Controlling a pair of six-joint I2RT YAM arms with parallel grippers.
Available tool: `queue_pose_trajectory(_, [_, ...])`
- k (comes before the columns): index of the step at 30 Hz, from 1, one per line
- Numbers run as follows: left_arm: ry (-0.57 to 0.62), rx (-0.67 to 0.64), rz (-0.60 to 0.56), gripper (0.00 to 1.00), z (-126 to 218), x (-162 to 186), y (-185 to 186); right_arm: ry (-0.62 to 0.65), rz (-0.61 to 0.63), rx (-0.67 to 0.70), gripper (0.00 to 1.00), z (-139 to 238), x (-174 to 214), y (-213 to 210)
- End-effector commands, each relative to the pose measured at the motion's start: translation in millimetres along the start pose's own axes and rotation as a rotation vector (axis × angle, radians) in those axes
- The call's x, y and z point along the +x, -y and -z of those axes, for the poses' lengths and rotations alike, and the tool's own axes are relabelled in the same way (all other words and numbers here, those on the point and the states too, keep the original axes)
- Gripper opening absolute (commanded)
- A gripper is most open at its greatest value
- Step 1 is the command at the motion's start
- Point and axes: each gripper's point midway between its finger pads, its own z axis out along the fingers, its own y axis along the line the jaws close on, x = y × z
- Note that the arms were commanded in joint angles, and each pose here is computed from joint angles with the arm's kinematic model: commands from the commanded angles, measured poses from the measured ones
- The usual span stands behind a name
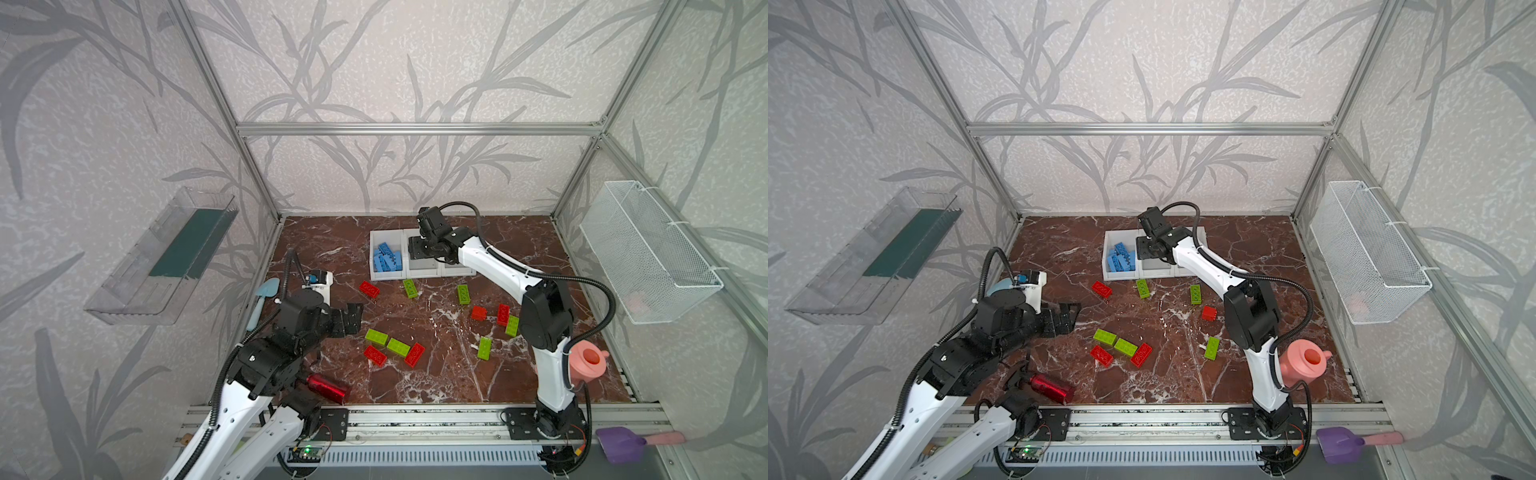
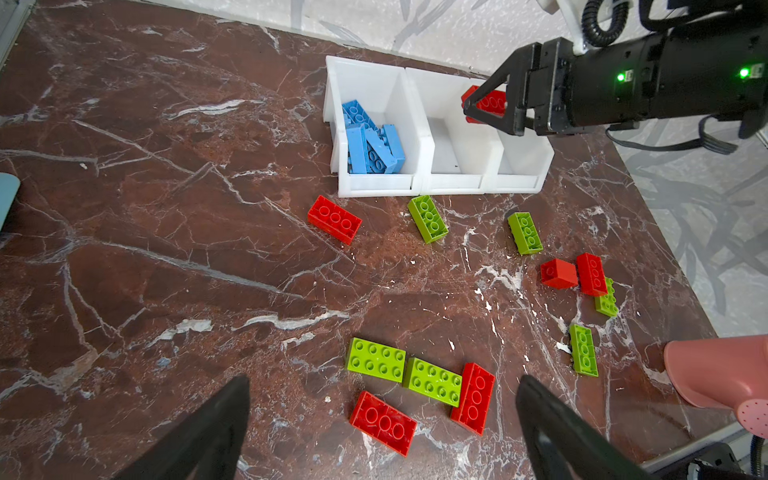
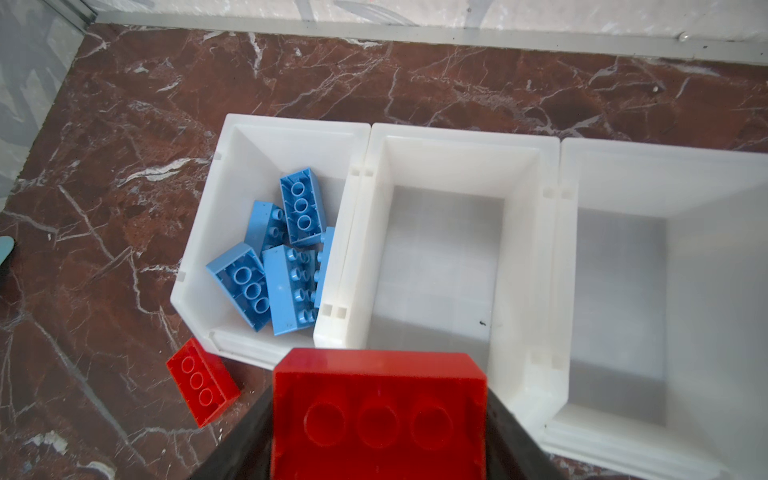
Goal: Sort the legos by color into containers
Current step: 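Carry the red brick to the middle bin compartment and release it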
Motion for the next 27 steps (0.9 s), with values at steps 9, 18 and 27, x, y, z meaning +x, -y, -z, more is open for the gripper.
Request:
queue_pose_trajectory(9, [-0.013,0.007,-0.020,0.99,-1.3,4.0,0.8,-0.055,-0.024,0.010,0.64,-25.8,-4.5,12.4])
queue_pose_trajectory(18, [-0.037,-0.024,-0.016,0.99,-8.8,5.6,-2.8,-0.061,-0.018,-0.010,0.79,-24.1,-6.4,14.6])
queue_pose_trajectory(27, [-0.070,-0.109,-0.017,0.99,-18.6,8.9,-15.9,-0.028,0.007,-0.067,0.81,5.8,-14.0,7.0])
